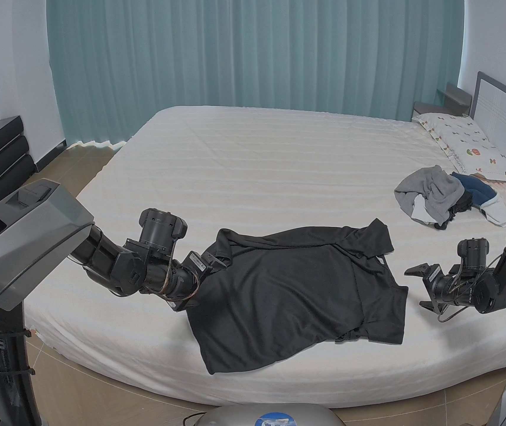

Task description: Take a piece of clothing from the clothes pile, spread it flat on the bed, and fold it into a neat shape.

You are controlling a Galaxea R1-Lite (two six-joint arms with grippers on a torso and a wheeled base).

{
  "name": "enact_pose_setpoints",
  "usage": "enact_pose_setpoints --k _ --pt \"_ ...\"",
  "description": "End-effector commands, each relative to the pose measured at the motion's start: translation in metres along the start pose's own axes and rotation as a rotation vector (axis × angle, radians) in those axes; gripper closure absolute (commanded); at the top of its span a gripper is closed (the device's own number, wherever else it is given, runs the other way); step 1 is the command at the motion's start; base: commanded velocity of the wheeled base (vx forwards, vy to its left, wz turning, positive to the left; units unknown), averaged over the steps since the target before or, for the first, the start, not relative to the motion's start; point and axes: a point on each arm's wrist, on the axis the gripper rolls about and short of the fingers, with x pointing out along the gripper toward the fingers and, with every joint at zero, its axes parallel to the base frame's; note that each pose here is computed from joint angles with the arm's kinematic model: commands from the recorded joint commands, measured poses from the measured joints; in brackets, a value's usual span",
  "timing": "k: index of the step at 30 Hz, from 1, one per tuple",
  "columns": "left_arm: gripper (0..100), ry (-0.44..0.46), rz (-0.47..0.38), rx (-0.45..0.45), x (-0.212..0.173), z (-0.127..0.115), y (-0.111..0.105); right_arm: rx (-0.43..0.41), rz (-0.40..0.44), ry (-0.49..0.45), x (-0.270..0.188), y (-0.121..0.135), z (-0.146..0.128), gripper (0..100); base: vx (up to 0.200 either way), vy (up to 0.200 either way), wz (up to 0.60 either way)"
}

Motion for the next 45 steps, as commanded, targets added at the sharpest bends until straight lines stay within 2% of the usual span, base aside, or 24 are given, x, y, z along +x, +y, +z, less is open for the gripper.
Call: enact_pose_setpoints --k 1,7,13,22,27,31,39,45 --pt "0 -0.007 -0.005 -0.001 -0.003 0.001 -0.002 0.002 -0.008 0.009 -0.001 -0.002 -0.003 0 0.0 0.0 0.0" --pt "0 -0.014 -0.018 -0.051 -0.005 0.007 -0.002 -0.005 -0.009 0.024 -0.001 -0.001 -0.008 0 0.0 0.0 0.0" --pt "0 -0.032 -0.011 -0.06 -0.004 0.014 0.001 -0.017 -0.004 0.033 -0.001 0.001 -0.015 0 0.0 0.0 0.0" --pt "0 -0.032 -0.013 -0.063 -0.004 0.015 0.001 -0.041 0.032 0.024 -0.002 0.002 -0.023 0 0.2 0.0 0.0" --pt "0 -0.041 -0.027 -0.062 -0.004 0.016 0.0 -0.042 0.034 0.026 -0.002 0.003 -0.023 0 0.0 0.0 0.0" --pt "0 -0.076 -0.064 -0.049 -0.002 0.019 -0.001 -0.042 0.033 0.027 -0.001 0.002 -0.023 0 0.0 0.0 0.0" --pt "0 -0.219 -0.063 -0.029 0.022 0.023 0.0 -0.04 0.028 0.03 0.0 0.001 -0.024 0 0.0 0.0 0.0" --pt "0 -0.273 -0.029 0.004 0.036 0.029 0.003 -0.04 0.025 0.032 -0.001 0.0 -0.025 0 0.0 0.0 0.0"
